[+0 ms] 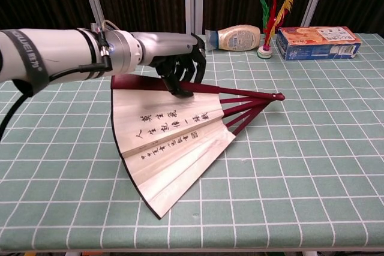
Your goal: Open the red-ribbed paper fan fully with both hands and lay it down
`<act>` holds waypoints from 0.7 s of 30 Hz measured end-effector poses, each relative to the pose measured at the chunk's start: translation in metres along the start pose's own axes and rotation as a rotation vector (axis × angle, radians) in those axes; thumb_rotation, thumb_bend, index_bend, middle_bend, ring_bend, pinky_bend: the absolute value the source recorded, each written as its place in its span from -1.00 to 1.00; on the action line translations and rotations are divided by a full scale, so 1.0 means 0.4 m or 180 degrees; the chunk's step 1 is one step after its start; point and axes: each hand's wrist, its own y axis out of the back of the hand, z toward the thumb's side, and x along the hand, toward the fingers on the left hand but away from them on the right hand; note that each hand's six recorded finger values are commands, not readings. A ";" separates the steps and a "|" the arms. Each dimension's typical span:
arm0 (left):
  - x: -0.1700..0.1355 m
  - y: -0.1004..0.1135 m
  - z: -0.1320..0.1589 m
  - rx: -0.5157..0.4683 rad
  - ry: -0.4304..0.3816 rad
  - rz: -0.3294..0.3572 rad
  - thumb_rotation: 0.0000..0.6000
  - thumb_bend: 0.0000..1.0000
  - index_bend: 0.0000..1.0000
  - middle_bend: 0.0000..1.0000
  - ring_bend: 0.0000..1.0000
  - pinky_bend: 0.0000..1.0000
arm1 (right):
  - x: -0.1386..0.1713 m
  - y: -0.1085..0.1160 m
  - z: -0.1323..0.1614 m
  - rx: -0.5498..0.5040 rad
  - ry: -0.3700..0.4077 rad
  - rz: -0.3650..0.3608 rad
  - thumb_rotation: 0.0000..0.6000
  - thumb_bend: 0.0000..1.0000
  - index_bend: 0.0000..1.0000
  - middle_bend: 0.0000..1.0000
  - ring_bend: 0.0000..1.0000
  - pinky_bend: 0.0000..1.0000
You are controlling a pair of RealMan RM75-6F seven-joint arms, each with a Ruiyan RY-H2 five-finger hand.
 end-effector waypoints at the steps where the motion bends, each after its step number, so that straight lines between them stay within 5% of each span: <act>1: -0.011 0.009 -0.001 -0.0037 -0.0032 0.0040 1.00 -0.23 0.25 0.40 0.22 0.18 | -0.002 -0.002 0.002 -0.0010 0.0013 0.0017 1.00 -0.55 -0.89 -0.85 -1.00 -1.00; 21: -0.243 0.171 -0.116 -0.1089 -0.0224 0.0944 1.00 -0.19 0.27 0.48 0.34 0.32 | -0.080 -0.067 0.076 -0.0566 0.0352 0.0630 1.00 -0.52 -0.89 -0.83 -1.00 -1.00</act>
